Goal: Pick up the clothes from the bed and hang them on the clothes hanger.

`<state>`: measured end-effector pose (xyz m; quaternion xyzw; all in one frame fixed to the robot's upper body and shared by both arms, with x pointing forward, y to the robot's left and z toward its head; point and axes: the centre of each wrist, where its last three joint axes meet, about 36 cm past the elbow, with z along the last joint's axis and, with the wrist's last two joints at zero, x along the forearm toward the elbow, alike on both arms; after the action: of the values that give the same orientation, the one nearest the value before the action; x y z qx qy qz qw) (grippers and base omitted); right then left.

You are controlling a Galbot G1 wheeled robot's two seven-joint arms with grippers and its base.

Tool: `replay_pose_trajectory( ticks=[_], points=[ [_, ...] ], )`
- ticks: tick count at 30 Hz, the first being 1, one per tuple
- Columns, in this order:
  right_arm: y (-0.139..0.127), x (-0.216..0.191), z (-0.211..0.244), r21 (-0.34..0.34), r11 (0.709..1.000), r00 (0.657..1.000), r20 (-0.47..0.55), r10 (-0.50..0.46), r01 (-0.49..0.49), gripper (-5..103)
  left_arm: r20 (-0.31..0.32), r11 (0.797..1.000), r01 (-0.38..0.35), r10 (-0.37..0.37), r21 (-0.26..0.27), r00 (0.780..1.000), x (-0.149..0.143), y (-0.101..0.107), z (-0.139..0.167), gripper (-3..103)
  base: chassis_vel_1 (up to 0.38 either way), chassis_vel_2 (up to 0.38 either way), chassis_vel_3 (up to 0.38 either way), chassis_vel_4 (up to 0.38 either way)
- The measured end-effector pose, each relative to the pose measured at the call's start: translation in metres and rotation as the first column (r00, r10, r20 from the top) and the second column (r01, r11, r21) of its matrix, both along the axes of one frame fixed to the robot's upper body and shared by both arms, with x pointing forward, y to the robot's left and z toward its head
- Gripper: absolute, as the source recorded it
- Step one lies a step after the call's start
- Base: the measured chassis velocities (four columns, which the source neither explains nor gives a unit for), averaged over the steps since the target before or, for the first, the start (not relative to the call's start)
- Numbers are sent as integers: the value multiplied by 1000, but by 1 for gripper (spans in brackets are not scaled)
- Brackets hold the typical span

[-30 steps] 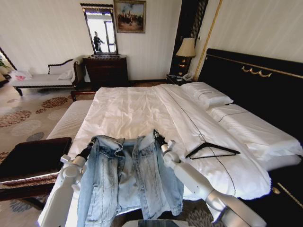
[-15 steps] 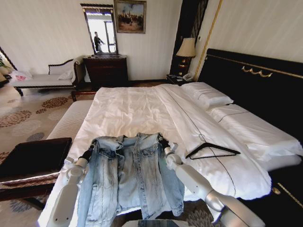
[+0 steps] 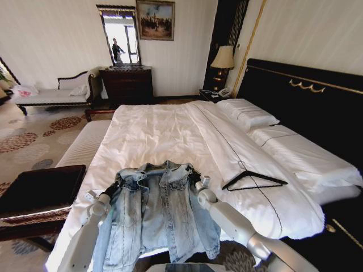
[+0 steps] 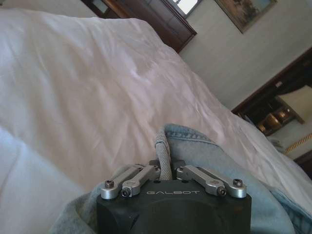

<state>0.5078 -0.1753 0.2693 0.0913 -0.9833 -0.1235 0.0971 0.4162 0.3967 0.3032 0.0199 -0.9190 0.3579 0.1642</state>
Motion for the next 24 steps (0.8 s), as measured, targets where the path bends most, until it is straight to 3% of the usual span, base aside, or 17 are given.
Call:
replay_pose_trajectory(
  ticks=[2, 4, 5, 6, 8, 9, 10, 12, 14, 15, 18, 19, 20, 22, 24],
  points=[
    [-6, -1, 6, -14, 1000, 999, 38, 1, 0, 29, 5, 999, 16, -16, 38, 1000, -9, 0, 7, 19, 0, 0, 0, 0],
    [-19, -3, 15, -20, 1000, 997, 78, -17, 18, 29, 1, 997, 19, -19, 72, 1000, -21, 5, 18, 30, 0, 0, 0, 0],
    [-26, -5, 20, -20, 999, 996, 89, -29, 31, 40, -1, 996, 23, -23, 88, 1000, -28, 8, 24, 35, 0, 0, 0, 0],
    [-26, -5, 20, -20, 999, 996, 89, -29, 31, 40, -1, 996, 23, -23, 88, 1000, -28, 8, 24, 35, 0, 0, 0, 0],
    [-41, -10, 30, -17, 998, 993, 108, -57, 59, 51, -17, 991, 40, -38, 129, 999, -45, 14, 35, 46, 0, 0, 0, 0],
    [-46, -13, 34, -14, 998, 991, 113, -67, 69, 56, -21, 988, 45, -42, 145, 999, -51, 17, 39, 46, 0, 0, 0, 0],
    [-55, -19, 39, -13, 997, 990, 117, -80, 82, 61, -20, 984, 50, -47, 170, 999, -60, 21, 47, 57, 0, 0, 0, 0],
    [-57, -21, 41, -12, 996, 989, 120, -85, 87, 61, -16, 983, 53, -51, 177, 999, -63, 23, 50, 57, 0, 0, 0, 0],
    [-63, -26, 47, -12, 994, 986, 126, -105, 107, 73, 15, 979, 60, -64, 197, 998, -66, 27, 63, 68, 0, 0, 0, 0],
    [-63, -26, 47, -12, 994, 986, 126, -105, 107, 73, 15, 979, 60, -64, 197, 998, -66, 27, 63, 68, 0, 0, 0, 0],
    [-62, -32, 54, -2, 993, 984, 133, -120, 121, 89, 110, 976, 71, -95, 205, 989, -57, 25, 91, 84, 0, 0, 0, 0],
    [-60, -33, 55, 2, 993, 984, 134, -121, 121, 94, 134, 977, 68, -96, 200, 986, -51, 26, 98, 84, 0, 0, 0, 0],
    [-60, -33, 55, 2, 993, 984, 134, -121, 121, 94, 134, 977, 68, -96, 200, 986, -51, 26, 98, 84, 0, 0, 0, 0],
    [-55, -39, 56, 10, 993, 984, 129, -119, 119, 97, 176, 981, 53, -86, 186, 981, -29, 30, 113, 94, 0, 0, 0, 0],
    [-47, -42, 55, 13, 994, 987, 118, -105, 104, 100, 164, 980, 43, -76, 193, 984, -14, 37, 115, 100, 0, 0, 0, 0]
  ],
)
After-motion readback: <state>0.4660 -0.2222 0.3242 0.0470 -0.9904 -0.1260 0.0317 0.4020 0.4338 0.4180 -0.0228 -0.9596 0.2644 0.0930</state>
